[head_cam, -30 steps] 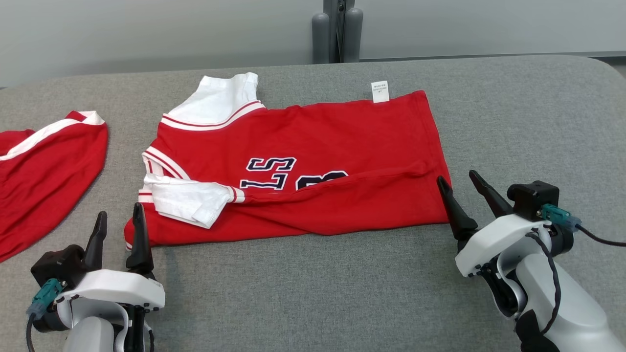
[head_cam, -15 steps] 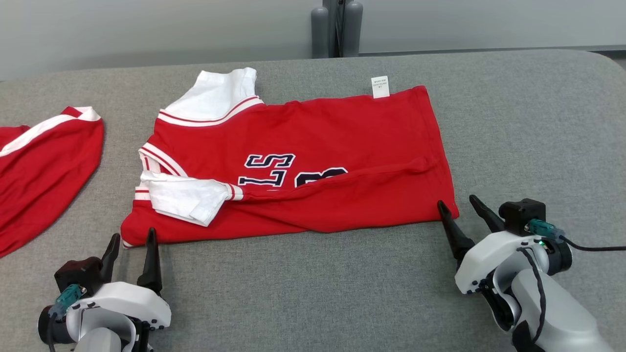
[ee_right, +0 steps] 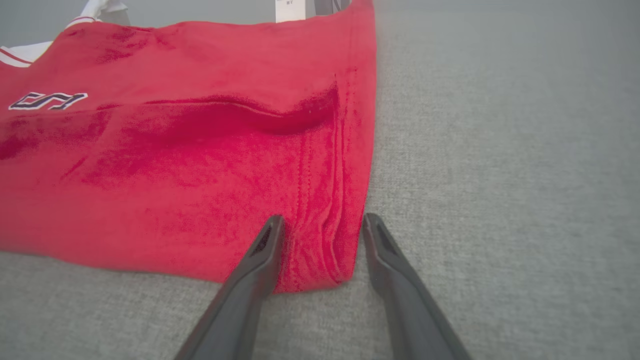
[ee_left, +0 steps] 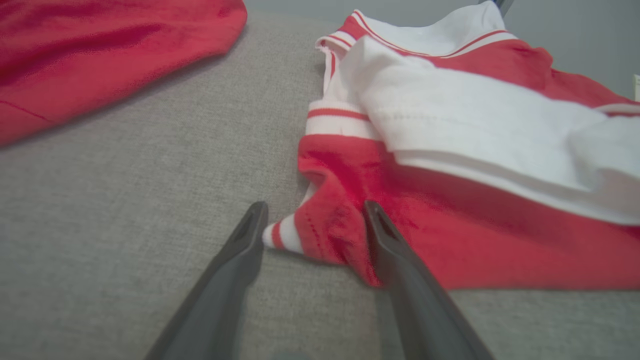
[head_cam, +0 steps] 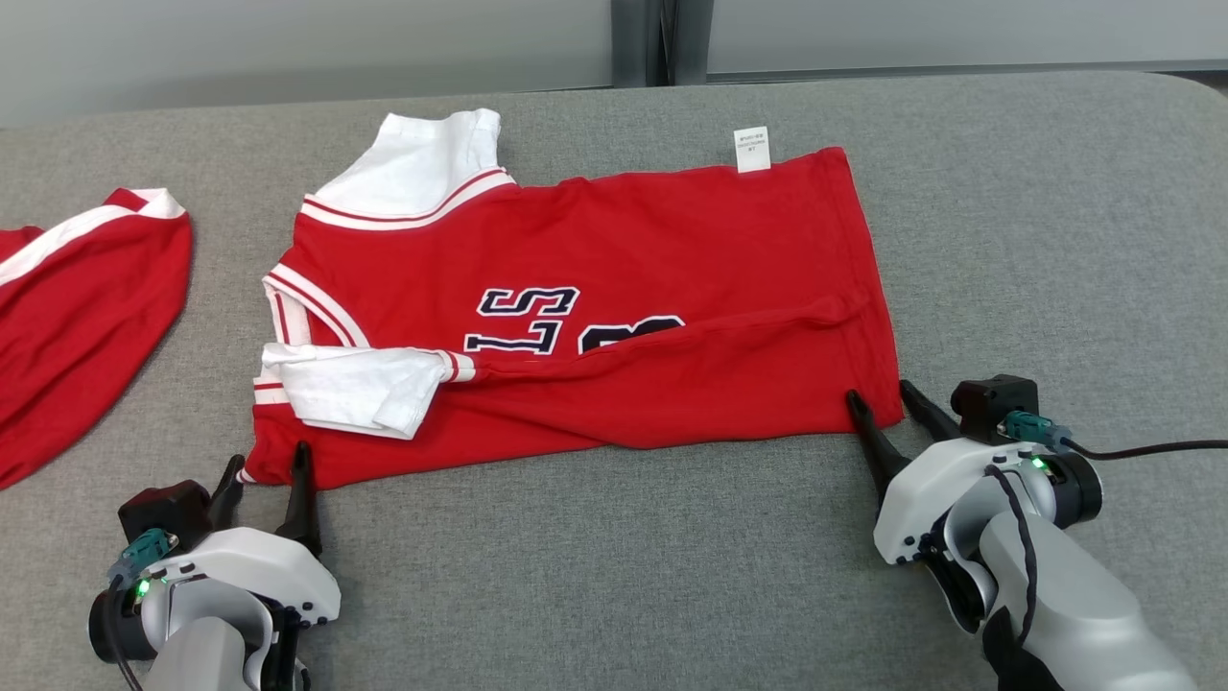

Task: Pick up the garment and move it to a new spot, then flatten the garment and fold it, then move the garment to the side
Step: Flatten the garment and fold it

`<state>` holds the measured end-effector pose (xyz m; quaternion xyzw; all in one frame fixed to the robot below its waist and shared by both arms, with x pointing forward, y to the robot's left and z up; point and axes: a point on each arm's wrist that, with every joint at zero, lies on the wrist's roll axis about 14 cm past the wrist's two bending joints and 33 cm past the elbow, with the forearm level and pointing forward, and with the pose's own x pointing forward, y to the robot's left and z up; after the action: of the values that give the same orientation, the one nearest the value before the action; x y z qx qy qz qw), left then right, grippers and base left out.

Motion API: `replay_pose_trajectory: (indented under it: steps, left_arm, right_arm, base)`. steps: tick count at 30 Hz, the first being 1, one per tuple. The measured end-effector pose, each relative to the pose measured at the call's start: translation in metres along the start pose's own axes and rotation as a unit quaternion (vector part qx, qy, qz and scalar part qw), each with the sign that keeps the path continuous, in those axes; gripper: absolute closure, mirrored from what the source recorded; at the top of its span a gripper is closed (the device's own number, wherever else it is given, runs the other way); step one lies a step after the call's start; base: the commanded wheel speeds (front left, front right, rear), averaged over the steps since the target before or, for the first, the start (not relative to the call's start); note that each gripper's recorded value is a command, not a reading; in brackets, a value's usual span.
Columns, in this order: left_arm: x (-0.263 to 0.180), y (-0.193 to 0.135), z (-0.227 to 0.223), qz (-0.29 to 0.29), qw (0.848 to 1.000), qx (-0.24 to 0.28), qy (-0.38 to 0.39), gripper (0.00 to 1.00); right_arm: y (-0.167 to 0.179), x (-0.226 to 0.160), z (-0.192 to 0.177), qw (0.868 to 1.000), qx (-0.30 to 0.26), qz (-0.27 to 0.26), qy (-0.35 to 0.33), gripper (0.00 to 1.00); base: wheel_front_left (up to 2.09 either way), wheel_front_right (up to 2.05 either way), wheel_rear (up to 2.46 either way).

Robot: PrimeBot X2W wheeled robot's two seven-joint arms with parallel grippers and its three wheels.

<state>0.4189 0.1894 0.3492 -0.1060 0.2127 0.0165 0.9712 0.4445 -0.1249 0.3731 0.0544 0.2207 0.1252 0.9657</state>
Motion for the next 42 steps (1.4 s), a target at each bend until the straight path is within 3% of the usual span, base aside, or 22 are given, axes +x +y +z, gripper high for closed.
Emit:
replay_pose_trajectory:
  steps: [1,2,3,18,32,42]
  left_arm:
    - [0.0,-0.001,-0.001,0.0,1.0,-0.005,0.001,0.56]
    - [0.0,-0.002,-0.001,-0.001,1.0,-0.007,0.002,0.84]
    - [-0.001,-0.002,-0.003,-0.002,1.0,-0.009,0.005,1.0]
    - [-0.024,-0.004,0.005,-0.013,0.999,-0.026,-0.019,1.0]
    - [-0.088,0.003,-0.011,-0.002,0.998,-0.055,-0.042,1.0]
    - [-0.11,0.008,-0.026,0.012,0.997,-0.071,-0.039,1.0]
  right_arm:
    - [0.001,0.0,0.0,1.0,0.0,0.001,0.001,1.0]
    - [0.003,0.001,0.0,1.0,0.002,0.002,0.002,1.0]
    - [0.004,0.0,-0.002,1.0,0.003,0.004,0.004,1.0]
    - [-0.001,-0.02,0.018,0.998,0.042,0.0,-0.042,1.0]
    - [-0.002,-0.083,-0.024,0.996,0.082,-0.009,-0.036,1.0]
    - [0.003,-0.101,-0.048,0.994,0.112,-0.01,-0.014,1.0]
  base:
    - [0.0,0.0,0.0]
    - [0.0,0.0,0.0]
    - [0.0,0.0,0.0]
    - [0.0,0.0,0.0]
    - [0.0,0.0,0.0]
    - [0.0,0.0,0.0]
